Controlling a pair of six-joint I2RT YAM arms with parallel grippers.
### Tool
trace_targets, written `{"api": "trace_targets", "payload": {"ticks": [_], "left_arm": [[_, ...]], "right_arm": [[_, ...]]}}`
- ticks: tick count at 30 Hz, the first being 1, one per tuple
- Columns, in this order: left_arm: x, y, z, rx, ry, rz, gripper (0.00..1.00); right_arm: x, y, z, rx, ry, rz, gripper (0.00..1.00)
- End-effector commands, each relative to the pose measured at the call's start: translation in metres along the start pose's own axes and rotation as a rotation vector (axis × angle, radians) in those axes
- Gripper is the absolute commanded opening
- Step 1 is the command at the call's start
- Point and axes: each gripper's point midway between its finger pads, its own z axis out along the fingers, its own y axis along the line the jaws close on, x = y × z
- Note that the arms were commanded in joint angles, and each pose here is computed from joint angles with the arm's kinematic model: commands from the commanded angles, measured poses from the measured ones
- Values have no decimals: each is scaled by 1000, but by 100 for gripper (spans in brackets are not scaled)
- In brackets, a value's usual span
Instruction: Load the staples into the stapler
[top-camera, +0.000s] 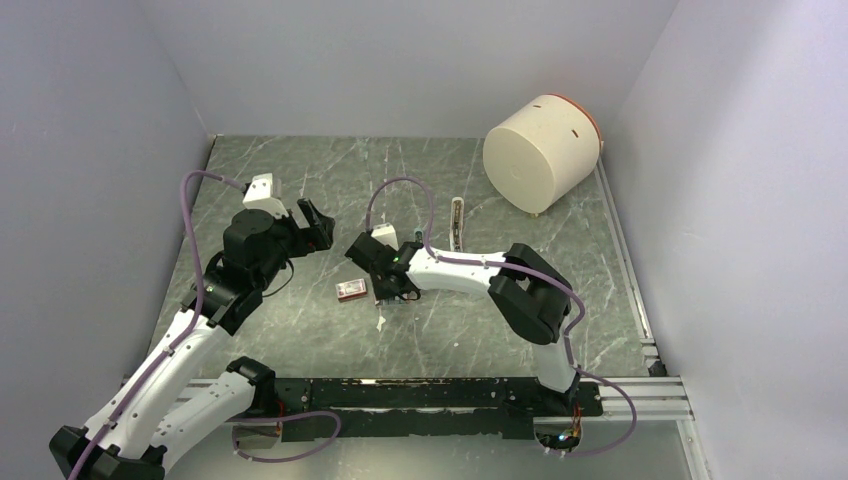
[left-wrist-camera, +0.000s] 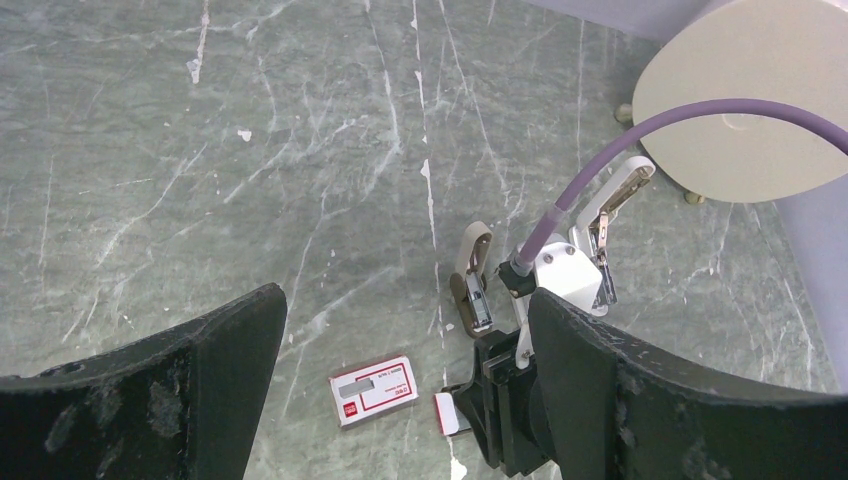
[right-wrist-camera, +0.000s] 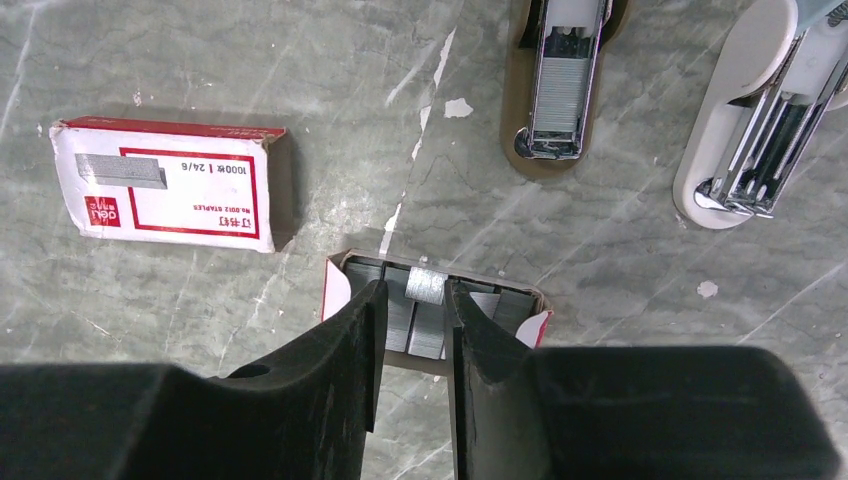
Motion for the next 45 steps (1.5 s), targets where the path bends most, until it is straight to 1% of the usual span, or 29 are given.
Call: {"api": "trace_targets", "payload": {"ticks": [1,4,10,17,20,32,39,45], "left_arm": [[0,-1,-2,12,-1,-2,95],[0,-1,-2,11,-3,-3,95],[0,0,-2,10,-1,-2,95],[0,0,-2,10,-2,-2,95],[0,0,-2,10,-1,-1,95],[0,-1,-1,12,0,-2,95],[1,-2,-1,20,3,-6,95],[1,-4,-1,28,-1,-9,95]], "right_arm": [[8,-1,8,19,18,12,31],[8,-1,9,21,19,16,31],[7,-1,10,26,14,20,25],[6,-2,10,34,9,22,26],[4,-2,10,34,5,27,25],[-20,5,-21,-40,-82,51,25],[-29,-9,-42,-31,-130,86,25],[-24,-48,-48,41,-145,148,25]]}}
